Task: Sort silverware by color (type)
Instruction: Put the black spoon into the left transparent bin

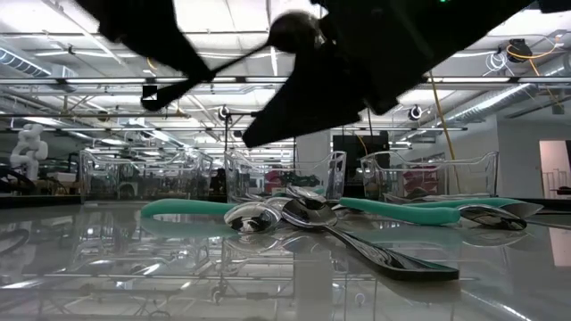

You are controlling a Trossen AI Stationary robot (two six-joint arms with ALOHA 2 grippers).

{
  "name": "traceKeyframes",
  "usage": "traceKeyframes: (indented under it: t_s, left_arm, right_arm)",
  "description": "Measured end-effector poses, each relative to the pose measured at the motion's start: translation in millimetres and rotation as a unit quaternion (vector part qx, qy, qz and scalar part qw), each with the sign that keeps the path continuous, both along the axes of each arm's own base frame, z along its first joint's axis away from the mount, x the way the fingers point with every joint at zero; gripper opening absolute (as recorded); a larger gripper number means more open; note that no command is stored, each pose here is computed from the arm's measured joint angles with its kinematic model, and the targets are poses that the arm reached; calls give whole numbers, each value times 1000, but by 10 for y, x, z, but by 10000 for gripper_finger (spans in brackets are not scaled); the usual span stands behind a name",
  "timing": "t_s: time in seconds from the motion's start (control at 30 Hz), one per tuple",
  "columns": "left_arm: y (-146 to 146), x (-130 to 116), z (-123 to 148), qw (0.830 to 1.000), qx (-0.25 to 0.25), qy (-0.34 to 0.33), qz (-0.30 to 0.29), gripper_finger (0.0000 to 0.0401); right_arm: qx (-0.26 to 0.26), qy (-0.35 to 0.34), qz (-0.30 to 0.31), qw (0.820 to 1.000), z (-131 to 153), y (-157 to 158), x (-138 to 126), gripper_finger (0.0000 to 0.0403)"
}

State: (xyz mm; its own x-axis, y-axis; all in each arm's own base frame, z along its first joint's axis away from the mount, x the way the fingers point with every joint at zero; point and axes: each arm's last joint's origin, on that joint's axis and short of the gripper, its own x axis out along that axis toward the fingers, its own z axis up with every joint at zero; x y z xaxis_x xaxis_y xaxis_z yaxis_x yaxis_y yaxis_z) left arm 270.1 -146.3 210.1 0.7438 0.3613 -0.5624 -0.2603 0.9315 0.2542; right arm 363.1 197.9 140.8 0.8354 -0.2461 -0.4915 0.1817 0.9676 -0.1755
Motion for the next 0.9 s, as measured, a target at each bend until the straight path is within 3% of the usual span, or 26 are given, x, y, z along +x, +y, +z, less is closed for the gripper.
traceKeyframes:
  t_s: [0.2,0.3,0.57,0.9]
  left_arm:
    - [69,43,-179,998,-32,-55,-29,0]
    - [43,77,-141,993,-36,-105,-48,0]
    - [-101,92,13,978,-30,-176,-105,0]
    - [-177,113,210,955,-43,-261,-134,1]
  right_arm:
    - [39,-19,34,998,165,66,-25,77]
    - [43,-34,40,998,285,116,-72,77]
    - [8,-60,-15,998,314,131,-112,77]
    - [-12,-119,0,993,608,129,-102,77]
